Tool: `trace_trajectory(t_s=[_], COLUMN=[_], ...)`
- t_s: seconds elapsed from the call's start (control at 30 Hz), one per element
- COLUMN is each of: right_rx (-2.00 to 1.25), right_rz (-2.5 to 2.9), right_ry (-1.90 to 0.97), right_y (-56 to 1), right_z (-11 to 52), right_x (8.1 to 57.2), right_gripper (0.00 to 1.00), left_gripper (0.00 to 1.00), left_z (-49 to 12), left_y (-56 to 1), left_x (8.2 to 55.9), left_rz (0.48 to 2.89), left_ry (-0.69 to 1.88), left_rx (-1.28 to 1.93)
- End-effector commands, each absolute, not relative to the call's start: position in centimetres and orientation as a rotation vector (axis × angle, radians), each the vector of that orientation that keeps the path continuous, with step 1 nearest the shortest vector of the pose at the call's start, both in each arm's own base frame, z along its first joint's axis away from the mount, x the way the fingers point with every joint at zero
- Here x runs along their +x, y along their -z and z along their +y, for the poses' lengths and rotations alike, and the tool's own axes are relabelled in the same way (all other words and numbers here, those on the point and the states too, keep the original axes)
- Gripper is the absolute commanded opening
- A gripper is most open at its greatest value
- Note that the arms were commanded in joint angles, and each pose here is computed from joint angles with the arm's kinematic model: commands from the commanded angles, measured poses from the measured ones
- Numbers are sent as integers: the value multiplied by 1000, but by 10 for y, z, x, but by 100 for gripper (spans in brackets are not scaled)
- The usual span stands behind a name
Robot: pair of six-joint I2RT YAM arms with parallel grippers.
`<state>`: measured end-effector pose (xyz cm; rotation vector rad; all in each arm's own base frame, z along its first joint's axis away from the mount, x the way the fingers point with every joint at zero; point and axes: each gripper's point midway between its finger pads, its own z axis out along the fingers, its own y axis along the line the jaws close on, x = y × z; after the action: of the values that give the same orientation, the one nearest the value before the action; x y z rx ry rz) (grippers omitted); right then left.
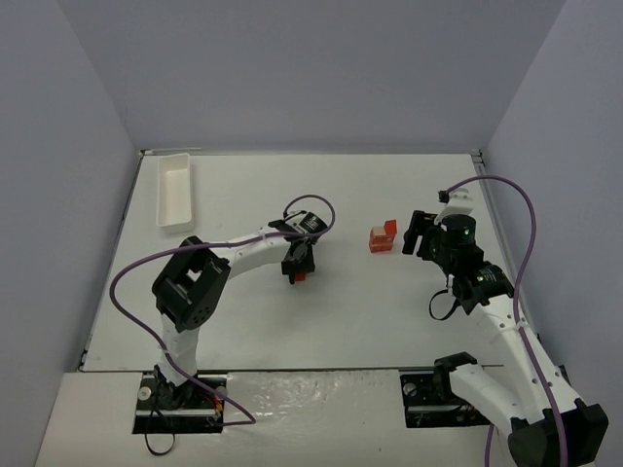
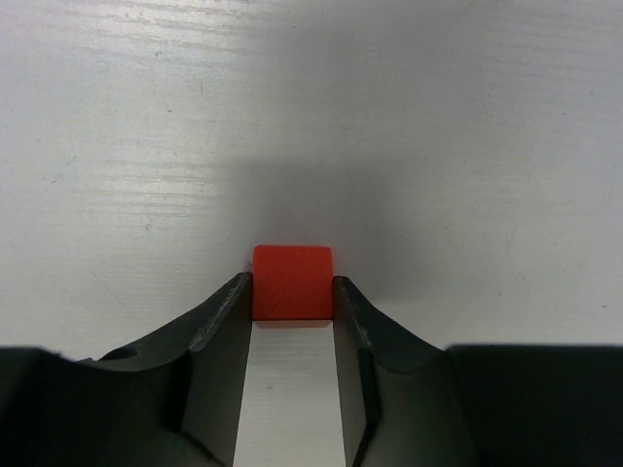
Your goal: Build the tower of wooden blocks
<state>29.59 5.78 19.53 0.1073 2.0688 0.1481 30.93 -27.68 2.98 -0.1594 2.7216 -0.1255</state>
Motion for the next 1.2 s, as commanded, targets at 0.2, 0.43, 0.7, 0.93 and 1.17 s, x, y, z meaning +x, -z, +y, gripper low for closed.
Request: trace_trajectory(t_s=[0.2,0.43,0.7,0.93,1.17], right_rx=[-182,-267,-317,-287,-311], right_rz=[1975,1945,1966,2018,2053], right_ry=[-488,-810,-1139,-1182,-1226], right_y=[-240,-284,-325,-323,-313], right_z=[123,175,240,280,310], right_x=[300,296,282,281,270], right_gripper=[67,67,62,56,53], left_gripper=[0,0,1,4,5], left_z=[-295,-304,-294,-288,-291], left_y=[-144,-238,-305,-325,-337], left_x=[330,309,267,254,247], left_rz=[2418,2000,1604,1482,1405], left_ry=[413,715,795,785,810], left_rx=[18,330,619,692,723])
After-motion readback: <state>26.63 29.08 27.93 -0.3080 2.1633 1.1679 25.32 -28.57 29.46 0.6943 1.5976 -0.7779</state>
